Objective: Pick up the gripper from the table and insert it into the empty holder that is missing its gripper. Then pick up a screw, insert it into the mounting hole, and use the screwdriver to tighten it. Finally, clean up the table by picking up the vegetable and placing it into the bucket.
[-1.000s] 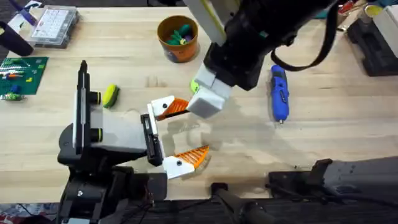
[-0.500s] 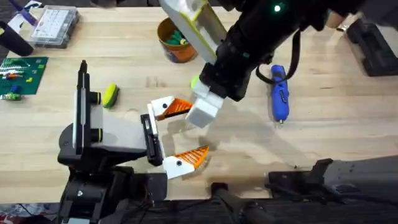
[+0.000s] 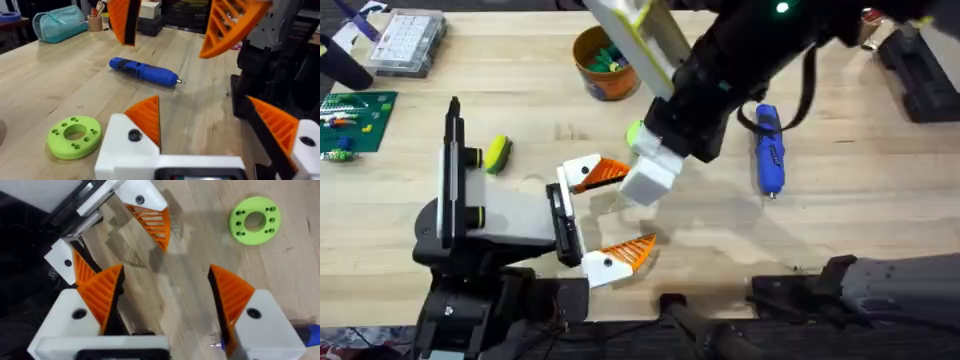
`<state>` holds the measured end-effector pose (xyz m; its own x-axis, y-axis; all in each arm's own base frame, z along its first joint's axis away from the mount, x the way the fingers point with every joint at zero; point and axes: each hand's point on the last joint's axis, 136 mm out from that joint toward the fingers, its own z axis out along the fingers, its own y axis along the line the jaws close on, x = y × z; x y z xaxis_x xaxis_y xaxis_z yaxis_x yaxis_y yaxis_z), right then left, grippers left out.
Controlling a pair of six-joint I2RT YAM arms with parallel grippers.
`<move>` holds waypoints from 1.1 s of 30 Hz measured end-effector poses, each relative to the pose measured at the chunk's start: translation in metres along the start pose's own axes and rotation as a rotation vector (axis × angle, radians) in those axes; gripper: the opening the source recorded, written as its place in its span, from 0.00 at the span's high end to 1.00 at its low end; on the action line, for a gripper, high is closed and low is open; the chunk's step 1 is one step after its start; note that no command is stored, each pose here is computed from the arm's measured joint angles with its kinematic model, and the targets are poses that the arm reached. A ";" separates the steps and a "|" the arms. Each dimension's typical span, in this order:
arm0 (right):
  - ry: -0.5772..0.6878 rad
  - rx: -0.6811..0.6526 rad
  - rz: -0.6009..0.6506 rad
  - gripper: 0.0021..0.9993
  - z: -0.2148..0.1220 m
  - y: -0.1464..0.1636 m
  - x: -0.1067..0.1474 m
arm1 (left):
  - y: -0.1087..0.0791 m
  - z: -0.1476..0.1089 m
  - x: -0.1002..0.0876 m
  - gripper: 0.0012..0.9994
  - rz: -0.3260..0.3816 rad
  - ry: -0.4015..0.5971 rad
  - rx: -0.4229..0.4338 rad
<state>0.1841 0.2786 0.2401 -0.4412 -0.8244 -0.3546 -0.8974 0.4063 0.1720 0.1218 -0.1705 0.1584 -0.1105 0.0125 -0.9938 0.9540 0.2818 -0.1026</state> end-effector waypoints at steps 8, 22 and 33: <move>-0.044 0.000 -0.011 0.00 -0.016 0.006 0.001 | 0.000 0.000 0.000 0.76 0.000 0.000 0.002; -0.047 -0.016 0.016 0.00 0.001 0.005 0.003 | 0.000 0.000 0.000 0.99 0.007 0.000 0.002; -0.031 0.141 0.302 0.00 -0.011 -0.059 0.022 | 0.000 0.000 0.000 0.99 0.007 0.000 0.002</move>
<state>0.2270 0.2321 0.2324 -0.6852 -0.6467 -0.3351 -0.7158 0.6831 0.1452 0.1215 -0.1706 0.1584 -0.1040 0.0145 -0.9945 0.9553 0.2798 -0.0958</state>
